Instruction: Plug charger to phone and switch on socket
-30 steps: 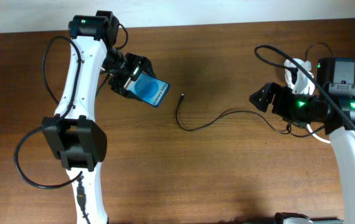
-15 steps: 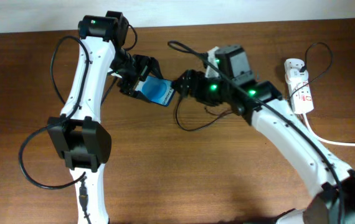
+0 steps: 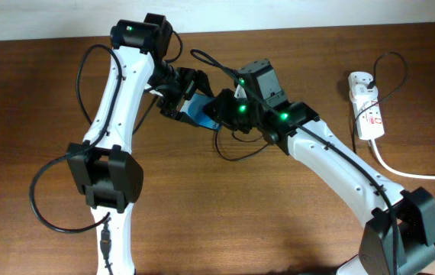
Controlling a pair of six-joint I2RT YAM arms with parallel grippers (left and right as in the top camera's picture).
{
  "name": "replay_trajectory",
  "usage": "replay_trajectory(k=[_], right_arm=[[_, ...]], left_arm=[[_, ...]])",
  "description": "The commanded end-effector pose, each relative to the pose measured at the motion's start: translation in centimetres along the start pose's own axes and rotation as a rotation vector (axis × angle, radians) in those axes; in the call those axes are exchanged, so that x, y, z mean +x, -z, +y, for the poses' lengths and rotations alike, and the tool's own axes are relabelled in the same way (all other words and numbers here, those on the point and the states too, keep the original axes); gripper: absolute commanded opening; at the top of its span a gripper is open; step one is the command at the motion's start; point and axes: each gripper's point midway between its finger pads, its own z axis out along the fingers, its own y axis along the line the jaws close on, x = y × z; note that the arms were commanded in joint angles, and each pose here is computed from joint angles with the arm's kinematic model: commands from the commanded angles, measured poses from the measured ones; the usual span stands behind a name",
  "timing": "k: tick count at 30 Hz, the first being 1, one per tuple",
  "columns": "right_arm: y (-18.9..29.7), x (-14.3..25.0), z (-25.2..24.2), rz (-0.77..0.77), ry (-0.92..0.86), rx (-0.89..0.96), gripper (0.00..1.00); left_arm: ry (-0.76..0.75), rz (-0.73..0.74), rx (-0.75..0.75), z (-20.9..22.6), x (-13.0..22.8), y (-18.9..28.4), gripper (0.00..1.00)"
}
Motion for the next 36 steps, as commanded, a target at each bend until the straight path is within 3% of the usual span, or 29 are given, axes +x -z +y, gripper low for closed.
replay_trajectory(k=[1, 4, 8, 9, 13, 15, 16, 27, 33, 36], right_arm=[[-0.2, 0.2, 0.3, 0.001, 0.017, -0.002, 0.14], [-0.2, 0.2, 0.4, 0.001, 0.017, -0.003, 0.04], [-0.2, 0.2, 1.1, 0.010, 0.027, -0.038, 0.04], [-0.2, 0.2, 1.5, 0.011, 0.033, -0.055, 0.04], [0.1, -0.6, 1.7, -0.003, 0.015, -0.077, 0.04], [0.5, -1.1, 1.5, 0.003, 0.004, -0.089, 0.04], [0.5, -1.1, 1.5, 0.006, 0.002, -0.092, 0.04], [0.7, 0.0, 1.1, 0.065, 0.031, -0.091, 0.04], [5.2, -0.7, -1.7, 0.106, 0.193, -0.063, 0.04], [10.0, -1.5, -2.3, 0.094, 0.251, -0.106, 0.04]], left_arm=[[-0.009, 0.015, 0.036, -0.6, 0.9, 0.8, 0.00], [-0.009, 0.016, 0.036, -0.6, 0.9, 0.8, 0.00], [-0.009, 0.016, 0.036, -0.6, 0.9, 0.8, 0.00], [-0.009, 0.016, 0.036, -0.6, 0.9, 0.8, 0.05], [-0.009, 0.015, 0.036, -0.6, 0.9, 0.8, 0.42], [-0.008, 0.016, 0.035, -0.6, 0.9, 0.8, 0.86], [-0.007, 0.016, 0.033, -0.6, 0.9, 0.8, 0.97], [-0.120, -0.005, 0.072, -0.4, -1.4, 2.4, 0.99], [-0.733, -0.009, 0.120, -1.1, -1.1, 2.8, 0.98], [-1.016, -0.051, 0.139, -1.8, -1.5, 2.9, 0.87]])
